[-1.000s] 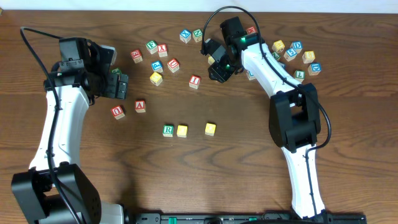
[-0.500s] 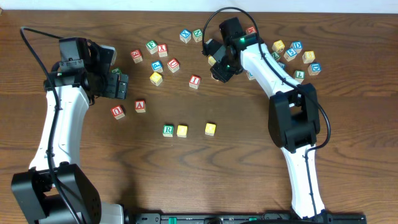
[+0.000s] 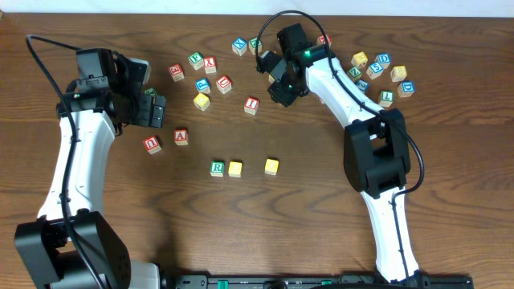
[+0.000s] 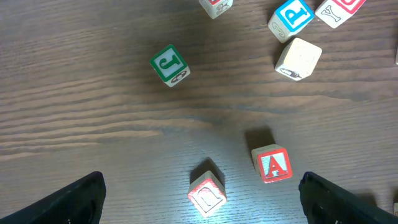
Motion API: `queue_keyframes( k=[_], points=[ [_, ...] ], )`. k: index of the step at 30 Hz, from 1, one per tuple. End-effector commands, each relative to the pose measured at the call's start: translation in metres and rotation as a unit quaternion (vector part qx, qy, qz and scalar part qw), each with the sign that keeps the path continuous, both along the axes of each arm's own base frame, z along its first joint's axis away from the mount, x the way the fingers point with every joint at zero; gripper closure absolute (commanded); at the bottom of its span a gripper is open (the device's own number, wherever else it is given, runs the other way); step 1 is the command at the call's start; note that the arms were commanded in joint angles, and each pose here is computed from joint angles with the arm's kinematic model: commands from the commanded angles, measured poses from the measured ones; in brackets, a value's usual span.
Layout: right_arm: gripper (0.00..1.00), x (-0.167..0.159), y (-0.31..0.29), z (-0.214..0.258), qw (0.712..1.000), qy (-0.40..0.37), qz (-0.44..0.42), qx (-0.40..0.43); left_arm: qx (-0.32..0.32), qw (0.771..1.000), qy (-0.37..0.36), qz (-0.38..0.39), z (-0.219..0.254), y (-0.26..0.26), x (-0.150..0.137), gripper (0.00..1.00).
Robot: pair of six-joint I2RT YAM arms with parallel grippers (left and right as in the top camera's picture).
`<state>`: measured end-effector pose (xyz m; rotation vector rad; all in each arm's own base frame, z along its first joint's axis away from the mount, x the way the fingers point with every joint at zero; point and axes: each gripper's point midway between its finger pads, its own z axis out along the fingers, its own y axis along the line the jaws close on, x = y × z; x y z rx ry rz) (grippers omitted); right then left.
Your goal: Spell out ROBOT
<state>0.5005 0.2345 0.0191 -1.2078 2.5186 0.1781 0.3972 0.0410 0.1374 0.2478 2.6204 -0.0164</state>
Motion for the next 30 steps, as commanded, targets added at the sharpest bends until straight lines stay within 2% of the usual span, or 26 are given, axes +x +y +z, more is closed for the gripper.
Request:
queue_keyframes(
  k=[1, 7, 10, 22, 30],
  points=[
    [0.54, 0.0017, 0.004, 0.0049, 1.0, -0.006, -0.001, 0.003, -0.003, 1.0, -0.005, -0.006, 0.0035, -0.0017, 0.005, 0.03],
    [0.6, 0.0017, 0.0038, 0.0049, 1.0, -0.006, -0.001, 0.003, -0.003, 1.0, -0.005, -0.006, 0.0035, -0.0017, 0.005, 0.02],
    [0.66, 0.0016, 0.0041, 0.0049, 1.0, -0.006, -0.001, 0.003, -0.003, 1.0, -0.005, -0.006, 0.0035, -0.0017, 0.005, 0.02],
    [0.64, 0.0011, 0.0037, 0.0047, 1.0, -0.005, -0.001, 0.002, -0.003, 1.0, -0.005, -0.006, 0.0035, -0.0017, 0.005, 0.02],
    [0.68, -0.0001, 0.0021, 0.0066, 1.0, -0.001, -0.004, -0.002, -0.003, 1.0, -0.005, -0.006, 0.0035, -0.0017, 0.005, 0.02]
  ],
)
